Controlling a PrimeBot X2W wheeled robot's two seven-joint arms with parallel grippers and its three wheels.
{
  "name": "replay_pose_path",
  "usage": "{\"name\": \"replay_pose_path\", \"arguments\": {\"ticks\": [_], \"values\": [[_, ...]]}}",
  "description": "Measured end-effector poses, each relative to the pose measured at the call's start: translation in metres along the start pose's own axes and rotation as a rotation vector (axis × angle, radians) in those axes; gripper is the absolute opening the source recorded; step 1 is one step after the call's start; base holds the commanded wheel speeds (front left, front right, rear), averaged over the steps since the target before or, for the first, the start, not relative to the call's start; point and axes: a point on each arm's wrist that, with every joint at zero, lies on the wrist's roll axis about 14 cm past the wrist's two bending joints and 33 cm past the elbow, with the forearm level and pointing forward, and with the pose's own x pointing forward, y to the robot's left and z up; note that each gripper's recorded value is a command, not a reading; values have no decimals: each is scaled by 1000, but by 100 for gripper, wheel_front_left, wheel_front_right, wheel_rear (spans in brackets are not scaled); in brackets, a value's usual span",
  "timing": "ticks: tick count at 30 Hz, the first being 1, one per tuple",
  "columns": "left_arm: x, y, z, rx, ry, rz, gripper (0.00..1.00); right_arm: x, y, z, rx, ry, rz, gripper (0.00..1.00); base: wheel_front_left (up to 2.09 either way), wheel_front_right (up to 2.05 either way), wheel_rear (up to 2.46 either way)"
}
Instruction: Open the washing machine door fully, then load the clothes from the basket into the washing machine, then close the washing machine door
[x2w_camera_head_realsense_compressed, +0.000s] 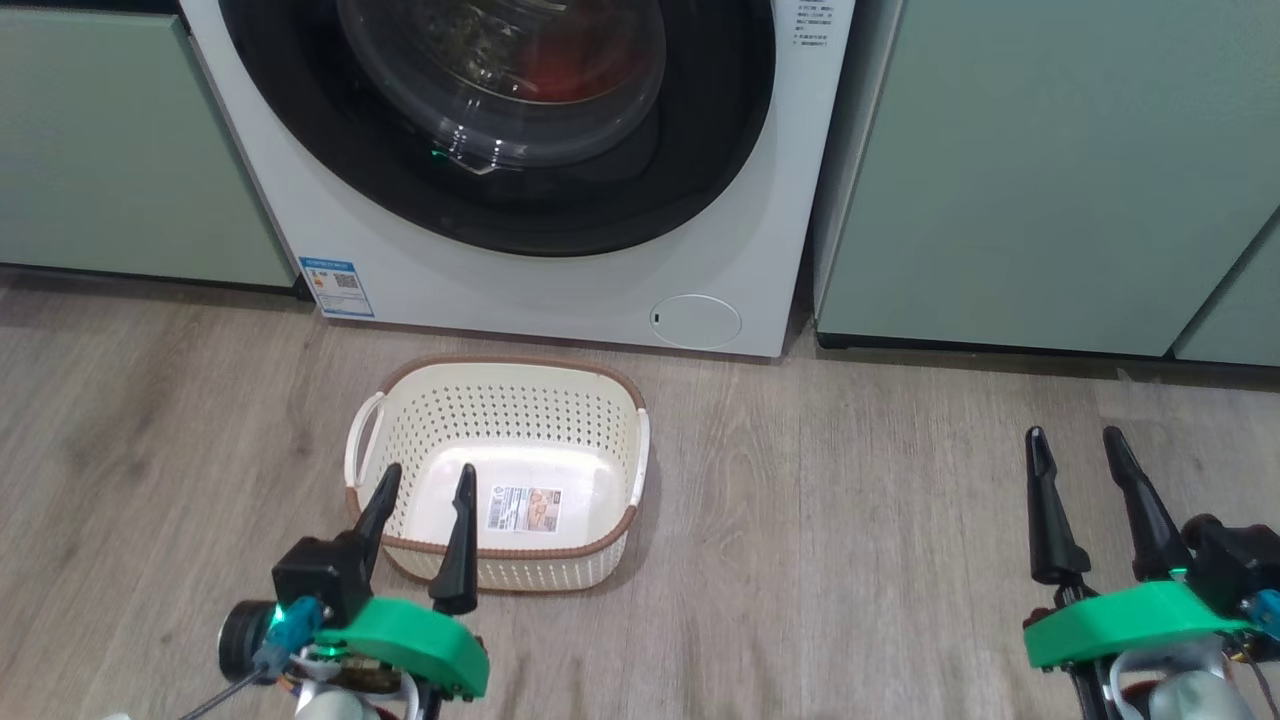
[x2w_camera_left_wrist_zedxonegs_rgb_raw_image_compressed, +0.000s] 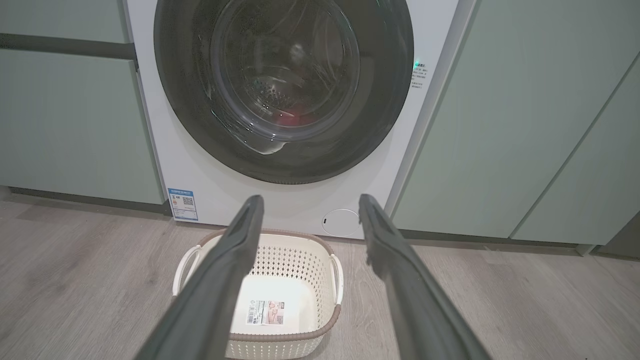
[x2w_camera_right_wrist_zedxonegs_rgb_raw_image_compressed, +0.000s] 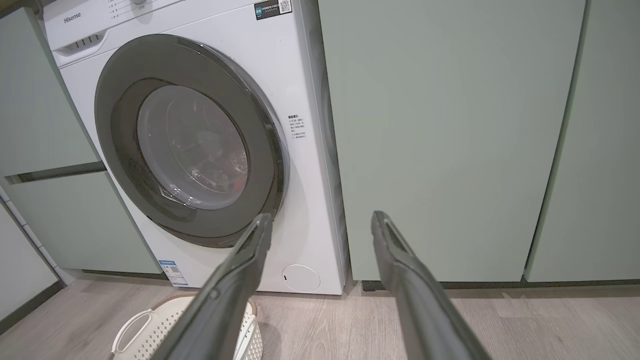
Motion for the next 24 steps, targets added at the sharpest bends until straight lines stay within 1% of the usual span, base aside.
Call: {"name": "replay_pose_path", "arguments": {"ticks": [12, 16, 24], "values": [[-4, 0, -7, 8, 22, -1, 100, -2, -4, -6, 9, 18, -13, 100, 0, 0, 0], [-4, 1, -10, -20, 31, 8, 100, -3, -5, -7, 13, 23, -19, 100, 0, 0, 0], [-5, 2, -9, -21, 27, 8, 100, -2, -5, -8, 27, 23, -20, 100, 0, 0, 0]]}}
